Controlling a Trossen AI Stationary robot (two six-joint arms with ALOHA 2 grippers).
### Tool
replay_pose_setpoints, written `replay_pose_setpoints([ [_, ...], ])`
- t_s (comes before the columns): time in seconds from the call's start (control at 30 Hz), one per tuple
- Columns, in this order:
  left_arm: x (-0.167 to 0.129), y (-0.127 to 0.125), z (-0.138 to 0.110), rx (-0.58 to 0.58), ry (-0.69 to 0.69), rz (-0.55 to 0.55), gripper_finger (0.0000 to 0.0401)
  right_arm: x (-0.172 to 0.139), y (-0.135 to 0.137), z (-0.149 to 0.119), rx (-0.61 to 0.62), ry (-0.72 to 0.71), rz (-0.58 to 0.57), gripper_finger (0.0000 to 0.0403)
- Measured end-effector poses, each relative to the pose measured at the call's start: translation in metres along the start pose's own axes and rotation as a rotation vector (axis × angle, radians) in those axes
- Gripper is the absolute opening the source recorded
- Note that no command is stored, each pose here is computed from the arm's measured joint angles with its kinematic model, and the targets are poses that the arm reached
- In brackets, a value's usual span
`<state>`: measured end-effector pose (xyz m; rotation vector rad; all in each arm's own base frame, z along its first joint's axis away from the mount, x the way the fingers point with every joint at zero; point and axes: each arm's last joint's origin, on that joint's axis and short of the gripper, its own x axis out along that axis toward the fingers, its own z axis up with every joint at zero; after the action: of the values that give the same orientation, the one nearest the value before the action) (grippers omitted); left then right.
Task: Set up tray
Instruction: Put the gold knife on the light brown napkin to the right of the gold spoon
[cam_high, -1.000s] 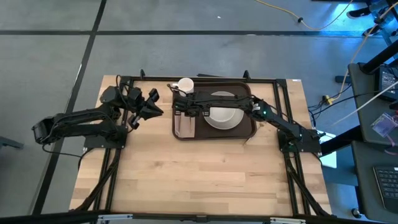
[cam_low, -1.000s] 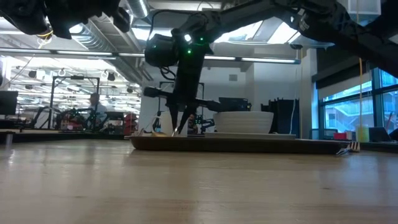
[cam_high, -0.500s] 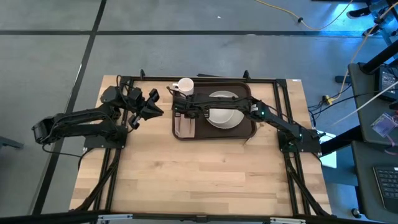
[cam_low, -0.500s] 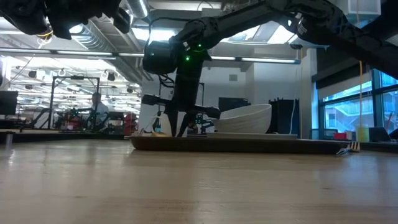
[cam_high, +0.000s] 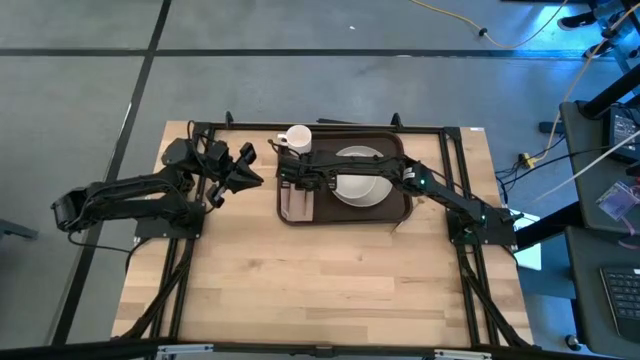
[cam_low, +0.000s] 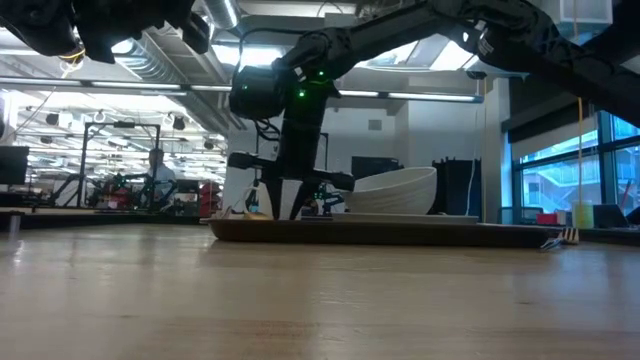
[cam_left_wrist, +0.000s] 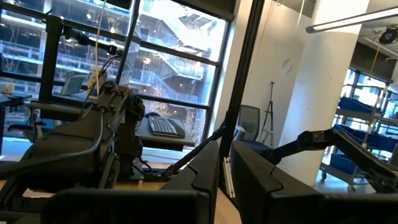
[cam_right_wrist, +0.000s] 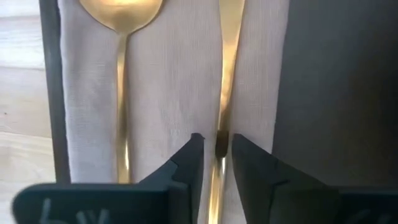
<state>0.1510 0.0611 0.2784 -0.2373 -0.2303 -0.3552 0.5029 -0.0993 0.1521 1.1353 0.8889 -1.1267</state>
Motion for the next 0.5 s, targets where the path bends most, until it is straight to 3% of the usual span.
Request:
replay_pose_setpoints([
  [0.5,0.000,0.000,0.000,0.000,-0.002,0.003,0.0035,-0.032,0.005,0.007,-0.088,-0.009,0.031,0.0099],
])
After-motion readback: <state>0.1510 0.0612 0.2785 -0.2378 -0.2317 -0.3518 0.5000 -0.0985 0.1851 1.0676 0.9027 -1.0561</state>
